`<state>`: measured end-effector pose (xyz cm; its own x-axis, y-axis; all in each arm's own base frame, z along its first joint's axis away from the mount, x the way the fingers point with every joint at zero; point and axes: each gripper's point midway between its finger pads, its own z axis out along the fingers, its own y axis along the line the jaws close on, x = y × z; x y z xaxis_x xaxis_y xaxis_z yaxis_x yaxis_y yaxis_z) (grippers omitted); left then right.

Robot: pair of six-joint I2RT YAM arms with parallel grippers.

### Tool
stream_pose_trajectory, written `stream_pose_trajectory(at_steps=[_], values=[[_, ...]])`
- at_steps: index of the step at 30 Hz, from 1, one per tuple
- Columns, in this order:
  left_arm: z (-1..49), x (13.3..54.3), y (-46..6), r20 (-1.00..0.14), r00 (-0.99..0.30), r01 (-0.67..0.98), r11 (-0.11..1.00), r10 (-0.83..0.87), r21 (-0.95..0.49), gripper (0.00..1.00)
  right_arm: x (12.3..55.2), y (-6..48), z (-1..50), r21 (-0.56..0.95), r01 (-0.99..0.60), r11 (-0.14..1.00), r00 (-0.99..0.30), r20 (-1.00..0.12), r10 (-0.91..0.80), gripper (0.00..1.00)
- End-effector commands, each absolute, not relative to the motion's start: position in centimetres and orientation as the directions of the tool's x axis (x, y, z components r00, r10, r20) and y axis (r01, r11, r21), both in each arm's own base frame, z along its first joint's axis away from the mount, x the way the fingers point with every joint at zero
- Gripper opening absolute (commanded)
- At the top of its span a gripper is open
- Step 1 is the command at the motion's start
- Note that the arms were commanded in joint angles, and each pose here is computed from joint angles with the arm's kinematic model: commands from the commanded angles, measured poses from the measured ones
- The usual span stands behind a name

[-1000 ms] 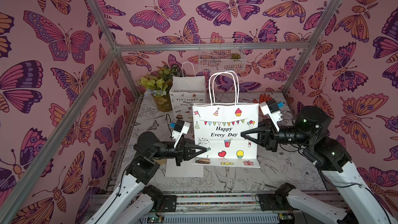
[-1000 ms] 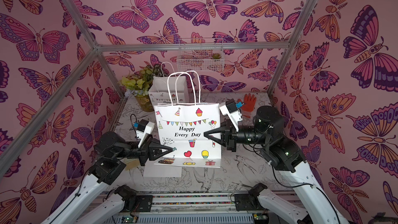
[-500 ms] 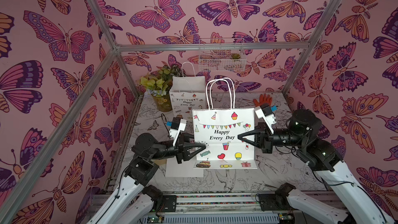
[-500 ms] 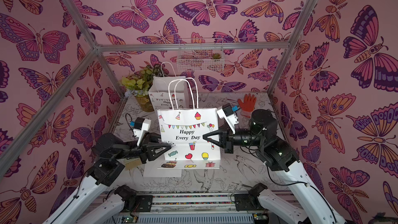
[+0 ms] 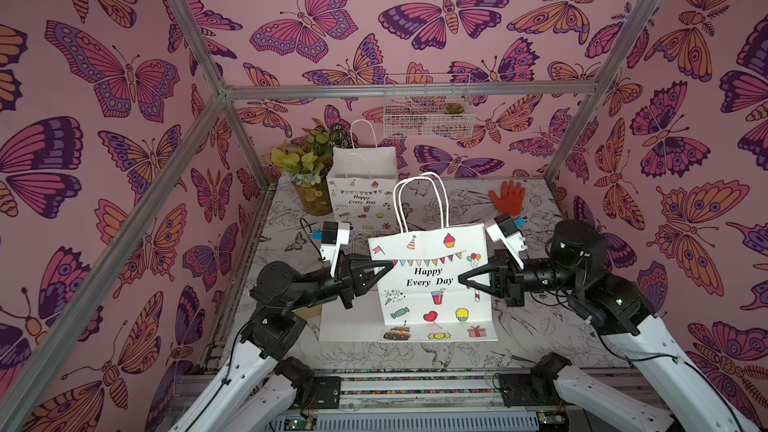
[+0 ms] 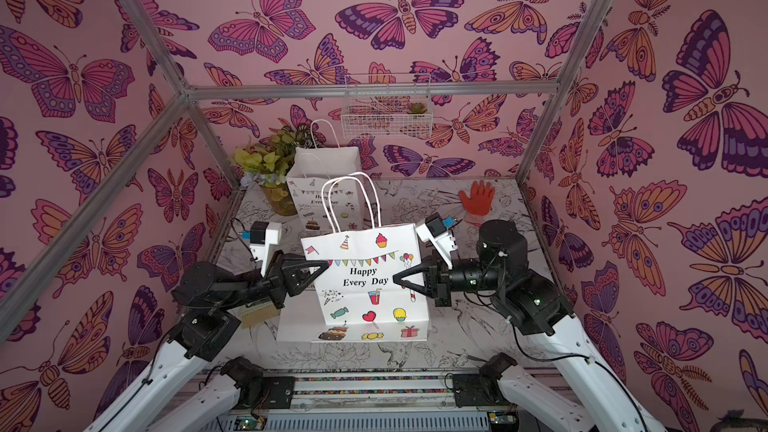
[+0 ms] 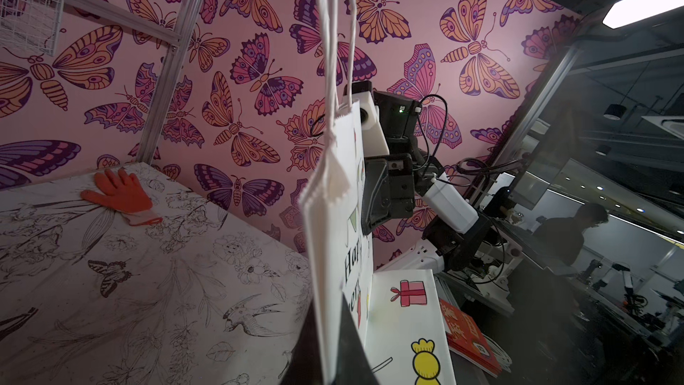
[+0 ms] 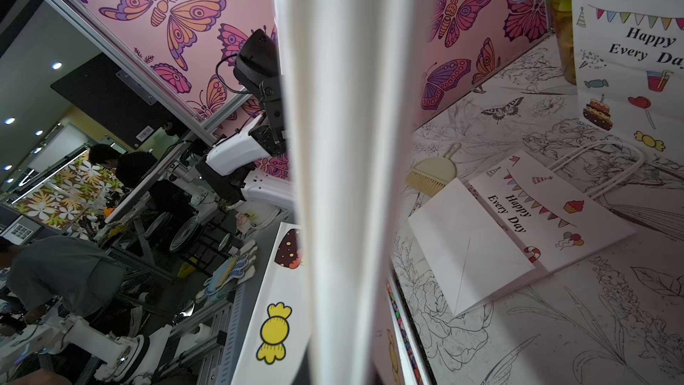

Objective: Put away the paper bag
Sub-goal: Press the paper bag.

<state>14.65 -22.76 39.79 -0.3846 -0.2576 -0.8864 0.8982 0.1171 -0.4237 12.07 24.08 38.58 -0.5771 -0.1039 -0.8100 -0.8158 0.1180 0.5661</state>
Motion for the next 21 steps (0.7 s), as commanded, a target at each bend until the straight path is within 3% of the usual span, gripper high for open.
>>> stream_pose_trajectory(at_steps=[1,7,14,19,21], values=[[40.9,14.5,-22.3,-0.894,-0.333,0.915,0.126,-0.300,-0.384,0.03,11.3,23.8,38.0,0.572,-0.813,0.110,-0.582,-0.803,-0.128,0.00],[41.0,14.3,-22.2,-0.894,-0.330,0.916,0.126,-0.302,-0.381,0.15,11.5,23.7,37.5,0.573,-0.809,0.132,-0.587,-0.798,-0.135,0.00],[41.1,14.2,-21.9,-0.898,-0.316,0.918,0.140,-0.306,-0.371,0.17,11.5,23.4,36.1,0.576,-0.799,0.171,-0.599,-0.783,-0.164,0.00],[41.2,14.0,-22.0,-0.902,-0.314,0.922,0.131,-0.295,-0.364,0.00,11.2,23.3,36.2,0.572,-0.803,0.171,-0.595,-0.786,-0.168,0.00],[41.1,14.0,-22.0,-0.901,-0.320,0.920,0.130,-0.292,-0.369,0.00,11.1,23.2,36.4,0.566,-0.806,0.173,-0.591,-0.789,-0.169,0.00]])
